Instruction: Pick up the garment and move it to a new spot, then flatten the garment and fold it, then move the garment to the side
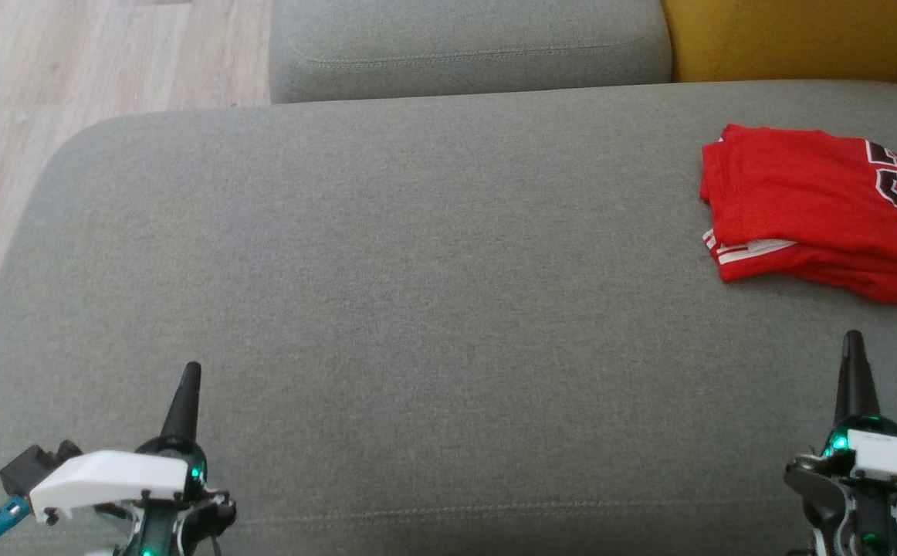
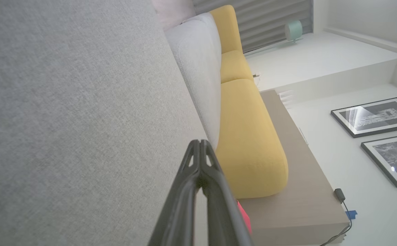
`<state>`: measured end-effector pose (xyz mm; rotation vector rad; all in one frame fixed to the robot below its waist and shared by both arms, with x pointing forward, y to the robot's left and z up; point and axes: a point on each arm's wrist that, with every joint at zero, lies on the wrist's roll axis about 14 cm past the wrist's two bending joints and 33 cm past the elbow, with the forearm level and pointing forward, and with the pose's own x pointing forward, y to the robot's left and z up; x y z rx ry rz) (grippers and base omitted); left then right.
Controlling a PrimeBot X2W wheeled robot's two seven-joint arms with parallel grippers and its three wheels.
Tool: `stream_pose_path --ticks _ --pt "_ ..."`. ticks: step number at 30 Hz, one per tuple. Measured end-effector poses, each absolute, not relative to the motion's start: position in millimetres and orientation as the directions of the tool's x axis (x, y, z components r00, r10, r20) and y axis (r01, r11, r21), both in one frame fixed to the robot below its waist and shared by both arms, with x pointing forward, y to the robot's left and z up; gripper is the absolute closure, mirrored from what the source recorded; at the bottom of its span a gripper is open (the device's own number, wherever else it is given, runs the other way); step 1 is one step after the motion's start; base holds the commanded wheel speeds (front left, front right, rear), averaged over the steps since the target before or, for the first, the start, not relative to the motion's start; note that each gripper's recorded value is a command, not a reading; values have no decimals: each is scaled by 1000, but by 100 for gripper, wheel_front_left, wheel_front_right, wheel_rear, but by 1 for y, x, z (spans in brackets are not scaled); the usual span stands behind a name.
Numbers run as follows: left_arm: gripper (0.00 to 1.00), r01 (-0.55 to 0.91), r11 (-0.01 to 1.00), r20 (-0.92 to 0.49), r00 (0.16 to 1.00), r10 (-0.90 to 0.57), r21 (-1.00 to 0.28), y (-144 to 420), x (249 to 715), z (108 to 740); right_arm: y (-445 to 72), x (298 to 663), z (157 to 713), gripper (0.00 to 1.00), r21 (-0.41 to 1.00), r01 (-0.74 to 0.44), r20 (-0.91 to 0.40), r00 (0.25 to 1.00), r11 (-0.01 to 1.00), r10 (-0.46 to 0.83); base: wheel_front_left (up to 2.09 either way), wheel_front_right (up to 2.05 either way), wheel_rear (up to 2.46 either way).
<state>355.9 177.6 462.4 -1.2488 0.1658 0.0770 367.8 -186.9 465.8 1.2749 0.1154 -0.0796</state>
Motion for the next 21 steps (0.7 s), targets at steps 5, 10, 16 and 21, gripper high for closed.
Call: stream_pose_path --ticks 5,10,16,21 --pt "100 -133 254 -146 989 -33 -958 180 360 467 -191 369 467 100 965 125 -127 992 229 -4 0 0 0" --pt "100 -134 191 -144 989 -37 -972 181 363 467 -195 368 468 100 978 125 -125 992 168 -12 0 0 0" --pt "100 -120 114 -124 992 -31 -986 185 367 471 -198 372 473 100 989 108 -107 994 96 -18 0 0 0" --pt "100 -114 62 -116 993 -32 -992 186 369 472 -203 372 473 100 993 106 -105 994 44 -26 0 0 0"
